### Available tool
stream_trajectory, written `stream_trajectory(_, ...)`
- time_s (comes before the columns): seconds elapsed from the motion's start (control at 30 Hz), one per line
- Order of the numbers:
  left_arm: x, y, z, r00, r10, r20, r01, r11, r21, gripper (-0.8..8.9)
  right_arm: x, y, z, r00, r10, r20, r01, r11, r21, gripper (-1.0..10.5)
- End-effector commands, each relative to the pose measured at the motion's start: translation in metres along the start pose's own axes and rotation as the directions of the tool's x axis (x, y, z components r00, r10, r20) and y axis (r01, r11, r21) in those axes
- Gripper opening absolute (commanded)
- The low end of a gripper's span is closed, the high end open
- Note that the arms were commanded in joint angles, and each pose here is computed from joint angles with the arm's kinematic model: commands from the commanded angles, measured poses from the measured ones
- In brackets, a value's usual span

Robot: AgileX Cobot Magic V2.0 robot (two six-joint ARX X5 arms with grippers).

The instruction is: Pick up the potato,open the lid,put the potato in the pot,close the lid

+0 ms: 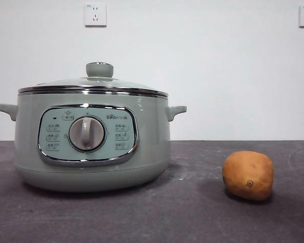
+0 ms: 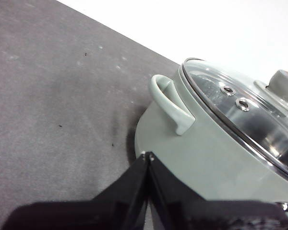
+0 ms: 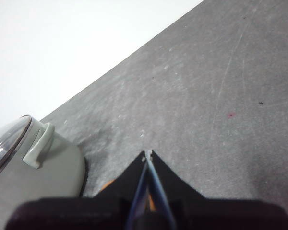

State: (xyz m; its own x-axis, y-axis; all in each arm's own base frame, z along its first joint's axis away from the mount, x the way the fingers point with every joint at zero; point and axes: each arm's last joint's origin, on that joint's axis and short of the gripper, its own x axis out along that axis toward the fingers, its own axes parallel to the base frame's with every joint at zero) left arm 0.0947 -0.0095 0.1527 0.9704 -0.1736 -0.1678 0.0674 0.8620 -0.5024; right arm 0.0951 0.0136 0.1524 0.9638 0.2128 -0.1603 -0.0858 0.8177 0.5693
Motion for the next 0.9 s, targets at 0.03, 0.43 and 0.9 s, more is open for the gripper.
stream_trajectory(0.03,0.001,0.002,-0.003,1.0,-0.007,-0.006,0.006,1.0,-0.008,-0.04,0.001,-0.002,-0.002,1.0,-0.008,-0.012,0.008,1.0,0.015,0.0)
stream_trajectory(0.43,-0.016,-0.022,0.035,1.0,-0.031,0.0,0.03,0.992,0.122,-0.08,-0.01,0.026,0.037,0.998,-0.034,-0.051,0.03,0.997,-0.067,0.0)
stream_trajectory(0.9,-0.019,-0.073,0.118,0.983,-0.037,-0.182,0.091,0.949,0.302,-0.05,0.011,0.085,0.117,0.945,0.029,-0.326,-0.094,0.978,-0.184,0.0)
